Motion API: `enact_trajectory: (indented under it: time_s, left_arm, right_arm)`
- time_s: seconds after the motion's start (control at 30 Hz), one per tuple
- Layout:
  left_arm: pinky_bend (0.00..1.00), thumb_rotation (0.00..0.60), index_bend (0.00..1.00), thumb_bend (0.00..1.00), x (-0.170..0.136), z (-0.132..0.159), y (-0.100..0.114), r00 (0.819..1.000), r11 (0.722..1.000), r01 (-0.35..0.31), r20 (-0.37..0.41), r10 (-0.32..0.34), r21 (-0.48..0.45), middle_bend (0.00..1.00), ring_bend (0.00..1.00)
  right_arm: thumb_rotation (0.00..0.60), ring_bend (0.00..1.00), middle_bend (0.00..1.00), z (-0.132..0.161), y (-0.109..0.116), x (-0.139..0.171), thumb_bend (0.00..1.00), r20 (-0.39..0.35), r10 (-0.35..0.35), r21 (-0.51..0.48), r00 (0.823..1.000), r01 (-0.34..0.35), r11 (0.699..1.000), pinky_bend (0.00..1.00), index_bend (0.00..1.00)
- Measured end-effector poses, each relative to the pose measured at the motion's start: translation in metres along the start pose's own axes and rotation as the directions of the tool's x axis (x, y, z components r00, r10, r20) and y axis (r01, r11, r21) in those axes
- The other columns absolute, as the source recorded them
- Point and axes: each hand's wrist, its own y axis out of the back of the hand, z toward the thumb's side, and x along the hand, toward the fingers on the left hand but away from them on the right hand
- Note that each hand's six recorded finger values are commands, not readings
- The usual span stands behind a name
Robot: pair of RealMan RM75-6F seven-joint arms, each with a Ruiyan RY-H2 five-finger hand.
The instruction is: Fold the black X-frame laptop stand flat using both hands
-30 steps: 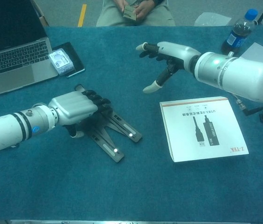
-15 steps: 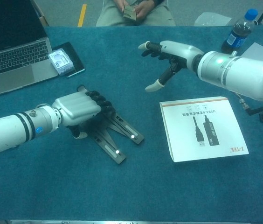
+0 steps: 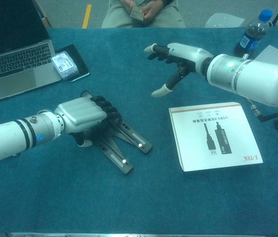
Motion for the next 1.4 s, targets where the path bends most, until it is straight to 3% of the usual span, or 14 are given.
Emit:
enact_trajectory:
  time_s: [0.5,0.8,1.1,1.4]
  left_arm:
    - [0.00,0.600,0.10,0.26,-0.0007,-0.0009,-0.0012,1.000,1.000,-0.012,0.001,0.012,-0.026,0.37,0.09]
    - [0.00,0.600,0.10,0.26,0.0010,0.0021,-0.0042,1.000,1.000,-0.008,0.009,0.009,-0.021,0.35,0.10]
    - [0.00,0.600,0.14,0.26,0.0014,0.0028,-0.0033,1.000,1.000,-0.014,0.007,0.014,-0.019,0.44,0.14]
    - [0.00,0.600,0.18,0.30,0.0011,0.0030,-0.0046,1.000,1.000,-0.016,0.006,0.016,-0.023,0.45,0.14]
  right_arm:
    - [0.600,0.00,0.09,0.0034,-0.0017,-0.0007,0.00,-0.001,0.001,-0.004,1.000,-0.001,1.000,0.00,0.00]
    - [0.600,0.00,0.09,0.0022,-0.0007,0.0000,0.00,0.002,0.002,-0.007,1.000,-0.002,1.000,0.00,0.00]
    - [0.600,0.00,0.09,0.0014,0.0009,-0.0001,0.00,0.001,0.000,-0.014,1.000,0.000,1.000,0.00,0.00]
    - [0.600,0.00,0.09,0.0008,0.0004,-0.0010,0.00,0.000,0.001,-0.017,1.000,-0.001,1.000,0.00,0.00]
